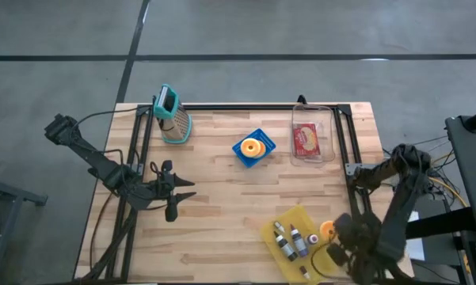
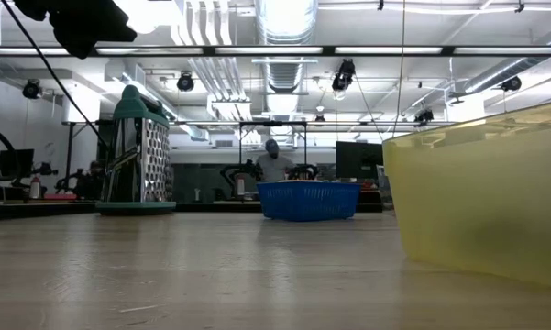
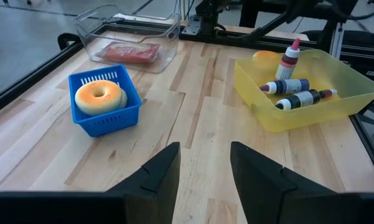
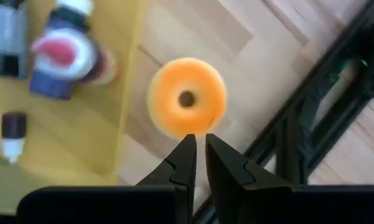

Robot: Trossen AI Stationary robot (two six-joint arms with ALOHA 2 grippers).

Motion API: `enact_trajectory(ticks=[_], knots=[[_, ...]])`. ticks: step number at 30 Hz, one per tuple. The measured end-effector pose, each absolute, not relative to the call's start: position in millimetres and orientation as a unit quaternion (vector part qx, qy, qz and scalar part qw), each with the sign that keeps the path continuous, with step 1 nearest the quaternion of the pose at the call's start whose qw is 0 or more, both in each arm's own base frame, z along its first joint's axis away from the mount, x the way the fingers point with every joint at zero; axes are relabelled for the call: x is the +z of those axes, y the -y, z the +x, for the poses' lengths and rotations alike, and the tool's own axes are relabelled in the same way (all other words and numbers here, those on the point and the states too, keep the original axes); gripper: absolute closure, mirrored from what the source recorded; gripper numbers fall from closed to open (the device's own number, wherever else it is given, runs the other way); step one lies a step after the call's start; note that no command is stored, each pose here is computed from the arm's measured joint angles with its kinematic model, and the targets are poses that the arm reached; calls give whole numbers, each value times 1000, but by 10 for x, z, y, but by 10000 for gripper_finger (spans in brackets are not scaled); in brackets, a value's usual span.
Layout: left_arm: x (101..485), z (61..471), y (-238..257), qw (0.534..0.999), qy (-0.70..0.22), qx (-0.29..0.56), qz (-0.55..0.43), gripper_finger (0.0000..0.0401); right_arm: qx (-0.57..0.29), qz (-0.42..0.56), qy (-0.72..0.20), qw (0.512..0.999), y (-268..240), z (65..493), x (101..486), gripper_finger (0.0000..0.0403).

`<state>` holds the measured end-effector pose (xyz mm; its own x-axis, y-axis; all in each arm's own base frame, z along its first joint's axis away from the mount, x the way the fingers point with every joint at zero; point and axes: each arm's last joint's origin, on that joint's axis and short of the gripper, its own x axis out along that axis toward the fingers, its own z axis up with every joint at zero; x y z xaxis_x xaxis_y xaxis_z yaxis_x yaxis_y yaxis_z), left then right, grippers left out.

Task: Pick & Place Food Item
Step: Stack the orange donut on top of the top orange donut in the blue bin

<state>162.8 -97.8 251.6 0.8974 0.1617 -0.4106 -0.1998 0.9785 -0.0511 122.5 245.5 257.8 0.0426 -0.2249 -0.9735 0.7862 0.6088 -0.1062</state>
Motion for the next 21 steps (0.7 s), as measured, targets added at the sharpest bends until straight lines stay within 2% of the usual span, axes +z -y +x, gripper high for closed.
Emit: enact_trajectory(ticks=[2, 6, 8, 15, 21], knots=[[2516, 1628, 977, 973, -206, 93, -46, 252, -374, 257, -585, 672, -2303, 1231, 2591, 372], [2516, 1628, 977, 973, -206, 93, -46, 252, -358, 297, -540, 702, -2032, 1191, 2581, 372], [2516, 1628, 977, 973, -207, 93, -46, 252, -346, 327, -531, 701, -1927, 1157, 2527, 372], [2516, 1628, 977, 973, -207, 93, -46, 252, -270, 429, -572, 645, -1806, 1080, 2118, 372], [2516, 1628, 978, 973, -206, 93, -46, 252, -277, 445, -579, 624, -1734, 1028, 1937, 371]])
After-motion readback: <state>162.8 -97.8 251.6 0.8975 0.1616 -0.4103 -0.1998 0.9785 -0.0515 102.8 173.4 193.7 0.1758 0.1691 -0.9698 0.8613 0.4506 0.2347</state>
